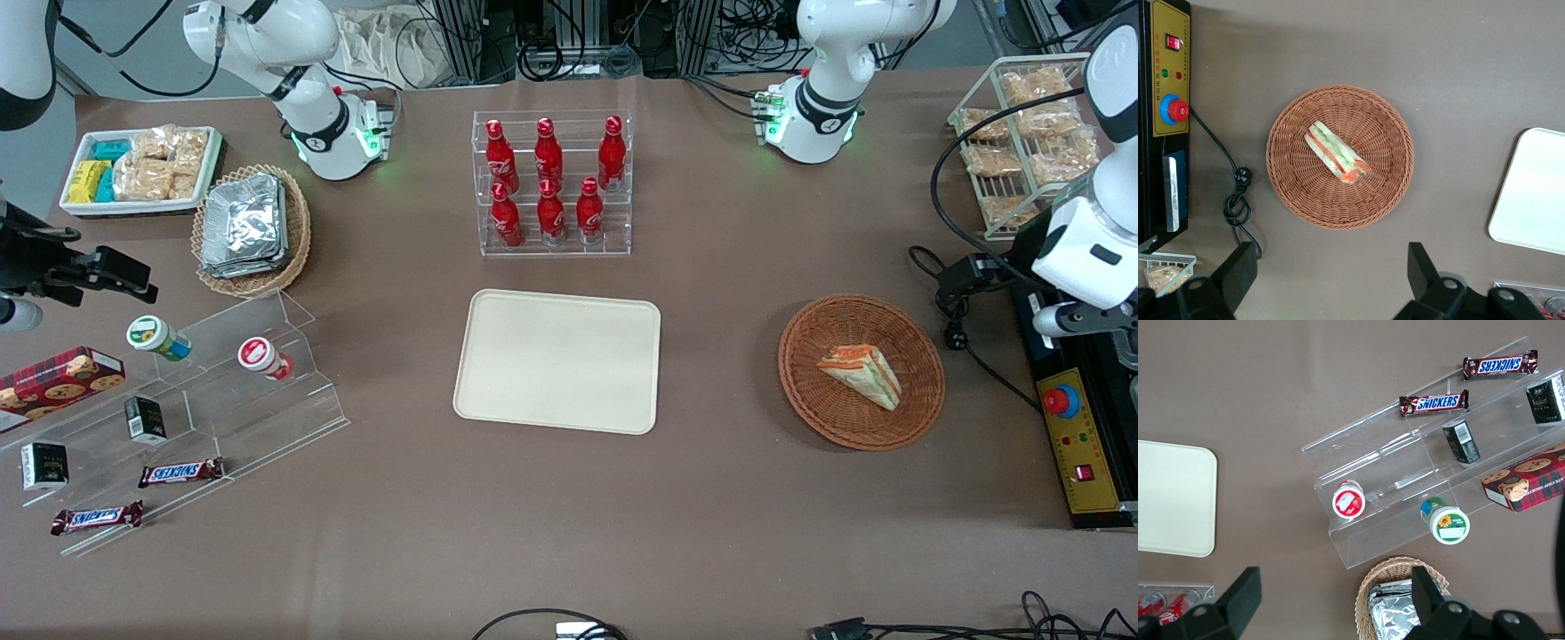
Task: Place sandwich from basket to tray
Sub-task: 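Move the left gripper over the wrapped sandwich in the wicker basket, then lower the left gripper and close it on the wrapped sandwich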
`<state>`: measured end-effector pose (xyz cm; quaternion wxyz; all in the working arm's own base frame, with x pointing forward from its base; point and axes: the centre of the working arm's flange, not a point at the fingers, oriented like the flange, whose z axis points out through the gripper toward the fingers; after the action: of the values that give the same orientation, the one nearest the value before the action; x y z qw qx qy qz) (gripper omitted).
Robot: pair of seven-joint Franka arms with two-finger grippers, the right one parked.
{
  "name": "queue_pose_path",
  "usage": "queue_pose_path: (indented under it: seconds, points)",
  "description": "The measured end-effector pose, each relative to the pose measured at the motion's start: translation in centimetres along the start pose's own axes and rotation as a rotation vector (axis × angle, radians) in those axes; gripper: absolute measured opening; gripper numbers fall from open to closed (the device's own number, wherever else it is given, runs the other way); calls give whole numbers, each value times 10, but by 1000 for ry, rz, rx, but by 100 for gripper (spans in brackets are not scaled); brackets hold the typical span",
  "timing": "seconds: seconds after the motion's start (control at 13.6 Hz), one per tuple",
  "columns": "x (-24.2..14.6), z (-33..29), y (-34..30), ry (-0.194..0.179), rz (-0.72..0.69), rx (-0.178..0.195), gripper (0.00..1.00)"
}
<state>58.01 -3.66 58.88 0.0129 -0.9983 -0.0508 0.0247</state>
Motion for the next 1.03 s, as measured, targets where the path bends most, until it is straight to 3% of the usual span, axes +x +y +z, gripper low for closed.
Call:
queue_pose_path:
  seconds: [0.37, 0.52, 1.03]
  points:
    - [2, 7, -2, -19, -2, 4, 100]
    - [11, 28, -4, -52, -25, 18, 100]
    - [34, 207, 2, -99, -735, 50, 100]
